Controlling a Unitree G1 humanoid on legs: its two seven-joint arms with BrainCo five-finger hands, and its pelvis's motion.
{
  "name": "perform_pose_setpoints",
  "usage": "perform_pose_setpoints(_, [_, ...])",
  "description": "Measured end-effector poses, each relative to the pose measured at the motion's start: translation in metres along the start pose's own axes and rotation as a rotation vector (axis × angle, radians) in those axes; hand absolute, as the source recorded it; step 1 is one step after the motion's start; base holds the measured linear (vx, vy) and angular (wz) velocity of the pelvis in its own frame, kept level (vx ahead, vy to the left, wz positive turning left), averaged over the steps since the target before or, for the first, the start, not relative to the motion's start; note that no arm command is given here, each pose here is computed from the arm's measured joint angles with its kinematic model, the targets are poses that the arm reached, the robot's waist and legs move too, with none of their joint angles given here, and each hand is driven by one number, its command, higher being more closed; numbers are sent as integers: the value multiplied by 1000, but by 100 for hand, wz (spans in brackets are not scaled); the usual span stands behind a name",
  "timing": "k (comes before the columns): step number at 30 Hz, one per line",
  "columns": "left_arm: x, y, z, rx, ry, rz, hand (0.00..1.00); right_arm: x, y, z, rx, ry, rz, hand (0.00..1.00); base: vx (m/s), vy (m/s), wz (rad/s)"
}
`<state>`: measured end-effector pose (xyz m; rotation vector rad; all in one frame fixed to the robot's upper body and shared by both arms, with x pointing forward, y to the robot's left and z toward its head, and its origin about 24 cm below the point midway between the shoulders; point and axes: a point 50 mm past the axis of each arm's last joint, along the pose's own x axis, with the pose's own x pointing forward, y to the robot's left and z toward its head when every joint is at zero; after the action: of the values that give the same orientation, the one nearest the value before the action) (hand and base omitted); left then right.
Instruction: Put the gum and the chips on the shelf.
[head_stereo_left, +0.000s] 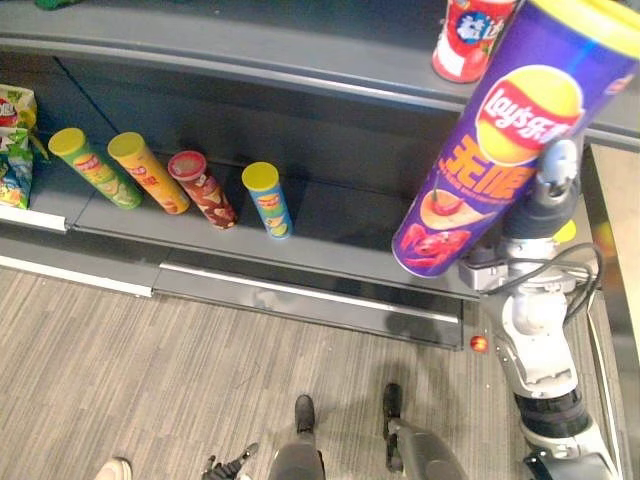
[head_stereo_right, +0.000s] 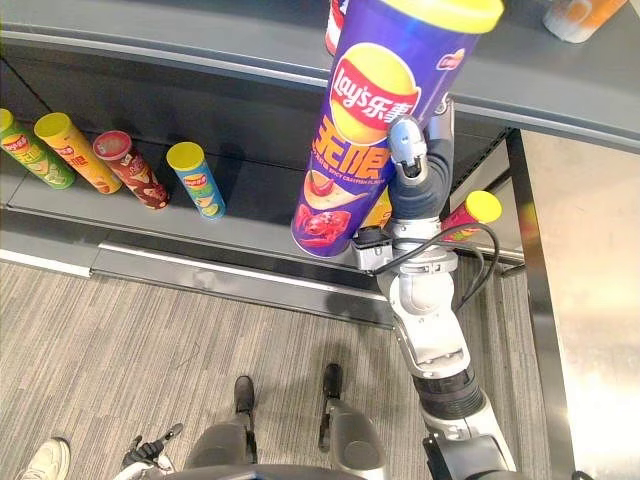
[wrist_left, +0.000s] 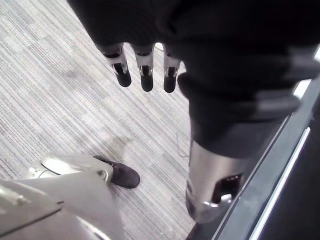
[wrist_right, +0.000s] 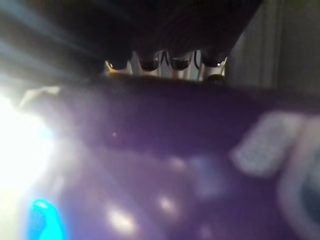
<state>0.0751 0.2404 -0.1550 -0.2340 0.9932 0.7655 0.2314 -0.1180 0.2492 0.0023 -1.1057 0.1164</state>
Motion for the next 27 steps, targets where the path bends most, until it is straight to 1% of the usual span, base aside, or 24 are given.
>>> perform_pose_setpoints(2, [0,1,-4,11,17,7,0,-2,10,-1,24,6,49,100,0,0,0])
perform_pose_setpoints(8, [-1,4,-8,20,31,30,0,-3,24,2,33,-13,108,100,0,0,0])
perform_pose_setpoints(12, [-1,2,-8,34,30,24,0,-3,33,4,57,-27,141,100,0,0,0])
perform_pose_setpoints(16, [-2,0,-9,48,30,14,0,-7,47,4,86,-23,213,100,12,-2,-2])
perform_pose_setpoints(19, [-2,-2,-9,57,30,8,0,-12,58,4,79,-22,276,100,0,0,0])
perform_pose_setpoints(27, [-1,-12,-3,67,14,-20,0,-20,75,-12,-38,1,390,100,1,-3,6])
